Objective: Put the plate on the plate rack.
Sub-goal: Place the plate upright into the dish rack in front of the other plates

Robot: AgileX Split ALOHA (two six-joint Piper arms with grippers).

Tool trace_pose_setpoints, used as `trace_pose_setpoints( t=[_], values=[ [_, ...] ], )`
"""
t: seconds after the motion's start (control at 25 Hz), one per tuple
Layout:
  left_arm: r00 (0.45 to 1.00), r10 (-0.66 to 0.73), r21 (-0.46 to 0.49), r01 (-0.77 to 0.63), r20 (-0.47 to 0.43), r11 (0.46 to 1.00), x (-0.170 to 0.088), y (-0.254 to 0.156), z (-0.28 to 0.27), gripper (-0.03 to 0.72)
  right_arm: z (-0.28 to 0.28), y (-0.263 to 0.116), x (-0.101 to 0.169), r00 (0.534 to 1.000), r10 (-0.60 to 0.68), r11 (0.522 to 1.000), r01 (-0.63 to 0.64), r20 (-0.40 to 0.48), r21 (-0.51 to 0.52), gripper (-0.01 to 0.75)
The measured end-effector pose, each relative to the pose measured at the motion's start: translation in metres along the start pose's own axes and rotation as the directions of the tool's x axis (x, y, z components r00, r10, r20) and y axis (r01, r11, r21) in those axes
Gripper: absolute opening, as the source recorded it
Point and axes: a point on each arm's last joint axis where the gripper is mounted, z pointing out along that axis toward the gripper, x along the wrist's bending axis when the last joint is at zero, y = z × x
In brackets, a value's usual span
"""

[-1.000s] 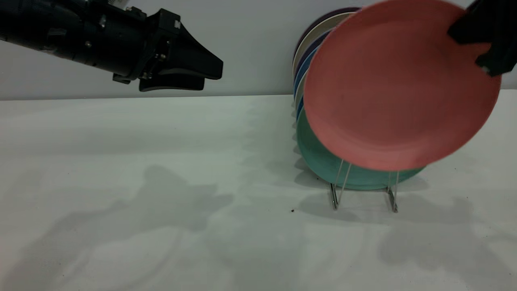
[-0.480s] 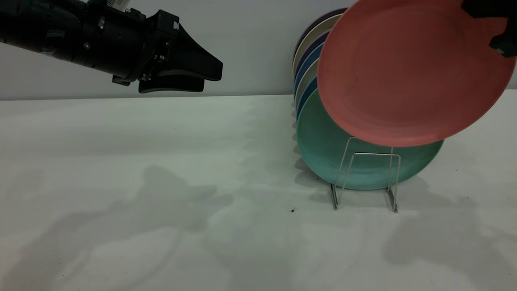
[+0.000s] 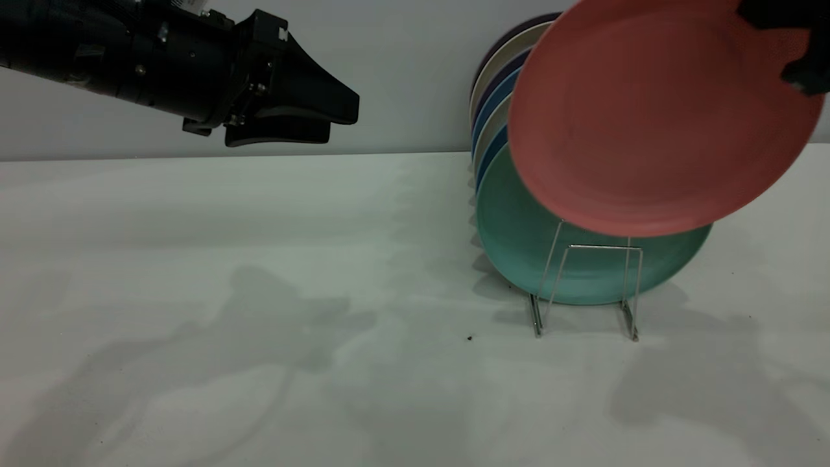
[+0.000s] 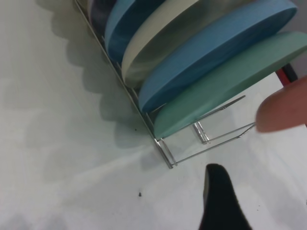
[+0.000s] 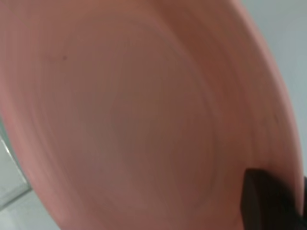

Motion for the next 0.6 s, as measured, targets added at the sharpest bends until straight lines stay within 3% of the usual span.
trace_pose_setpoints(
  t=[0.24,0.6],
  values=[
    [1.000,-0.001,-0.001,0.001,0.003,1.000,0.000,0.000,0.000,0.458,0.010,0.002,0.007,0.999,-0.037,0.999,0.037,0.002,0.014,0.019],
    [1.000,0.000,-0.001,0.000,0.003,1.000,0.000,0.000,0.000,0.458,0.013,0.015,-0.009,0.996,-0.068,0.998,0.069,0.054,-0.012,0.019]
  ],
)
